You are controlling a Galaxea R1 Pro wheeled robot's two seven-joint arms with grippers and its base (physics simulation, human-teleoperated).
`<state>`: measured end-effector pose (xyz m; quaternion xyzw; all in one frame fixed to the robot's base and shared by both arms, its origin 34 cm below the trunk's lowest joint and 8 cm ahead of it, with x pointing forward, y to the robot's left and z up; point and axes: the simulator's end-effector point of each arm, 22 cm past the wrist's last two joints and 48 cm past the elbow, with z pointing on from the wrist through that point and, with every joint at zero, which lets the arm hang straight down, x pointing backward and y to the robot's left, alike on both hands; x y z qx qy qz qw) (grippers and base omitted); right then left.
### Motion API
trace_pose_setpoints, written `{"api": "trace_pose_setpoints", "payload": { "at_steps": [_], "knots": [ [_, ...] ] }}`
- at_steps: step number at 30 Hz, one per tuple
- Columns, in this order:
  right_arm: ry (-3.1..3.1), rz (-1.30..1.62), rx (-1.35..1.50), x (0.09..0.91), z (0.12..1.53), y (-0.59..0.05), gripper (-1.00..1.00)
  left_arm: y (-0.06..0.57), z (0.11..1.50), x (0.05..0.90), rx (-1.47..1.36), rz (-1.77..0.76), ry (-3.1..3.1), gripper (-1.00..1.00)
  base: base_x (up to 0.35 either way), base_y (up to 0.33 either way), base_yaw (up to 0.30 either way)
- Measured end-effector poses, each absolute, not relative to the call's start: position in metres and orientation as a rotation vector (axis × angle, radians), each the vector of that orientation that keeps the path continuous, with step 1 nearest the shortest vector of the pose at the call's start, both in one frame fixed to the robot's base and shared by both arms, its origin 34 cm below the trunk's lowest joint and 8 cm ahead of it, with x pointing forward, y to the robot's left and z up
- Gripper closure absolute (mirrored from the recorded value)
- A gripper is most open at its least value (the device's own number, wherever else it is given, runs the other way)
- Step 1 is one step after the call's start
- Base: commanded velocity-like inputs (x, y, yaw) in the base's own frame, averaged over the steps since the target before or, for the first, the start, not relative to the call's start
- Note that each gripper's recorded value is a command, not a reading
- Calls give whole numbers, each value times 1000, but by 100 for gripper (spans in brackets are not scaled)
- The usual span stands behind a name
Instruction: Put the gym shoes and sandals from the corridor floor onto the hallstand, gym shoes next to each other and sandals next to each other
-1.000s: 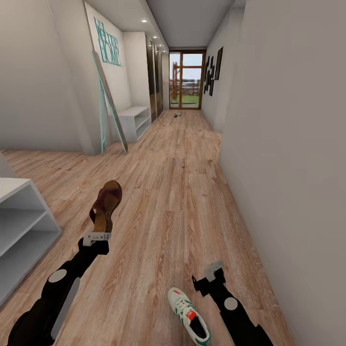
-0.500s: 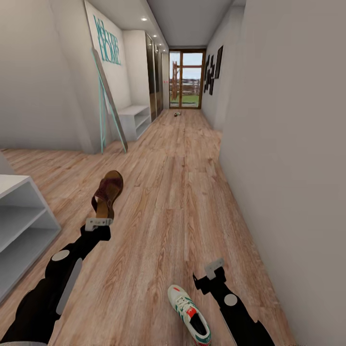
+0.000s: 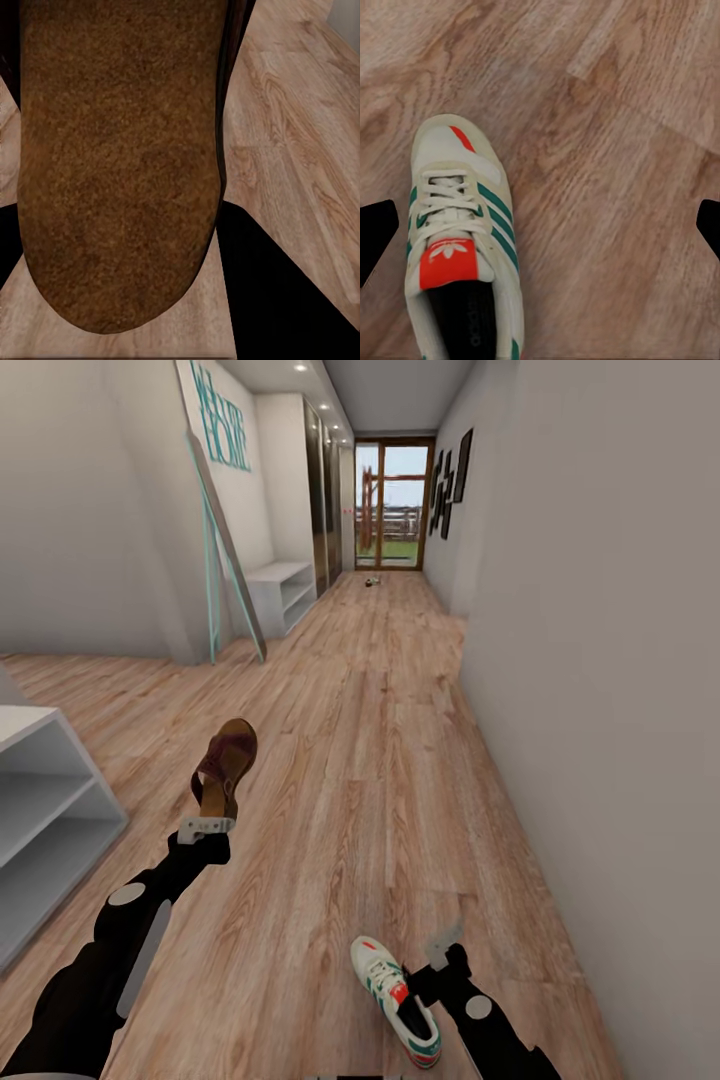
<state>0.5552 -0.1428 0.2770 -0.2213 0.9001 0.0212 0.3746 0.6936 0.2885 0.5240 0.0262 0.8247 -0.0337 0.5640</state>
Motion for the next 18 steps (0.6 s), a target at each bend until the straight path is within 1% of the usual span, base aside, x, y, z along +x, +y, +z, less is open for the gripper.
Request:
{"api": "trace_pose_setpoints", "payload": {
  "at_steps": [8, 16, 18],
  "knots": [
    [2331, 143, -614, 540, 267, -127, -100, 290, 523, 694, 58, -78, 1943, 100, 0, 0, 11],
    [2347, 158, -628, 534, 262, -124, -100, 290, 522, 694, 58, -80, 1944, 100, 0, 0, 16],
    [2358, 162, -629, 530, 257, -124, -100, 290, 516, 694, 57, -81, 1954, 100, 0, 0, 119]
  ]
}}
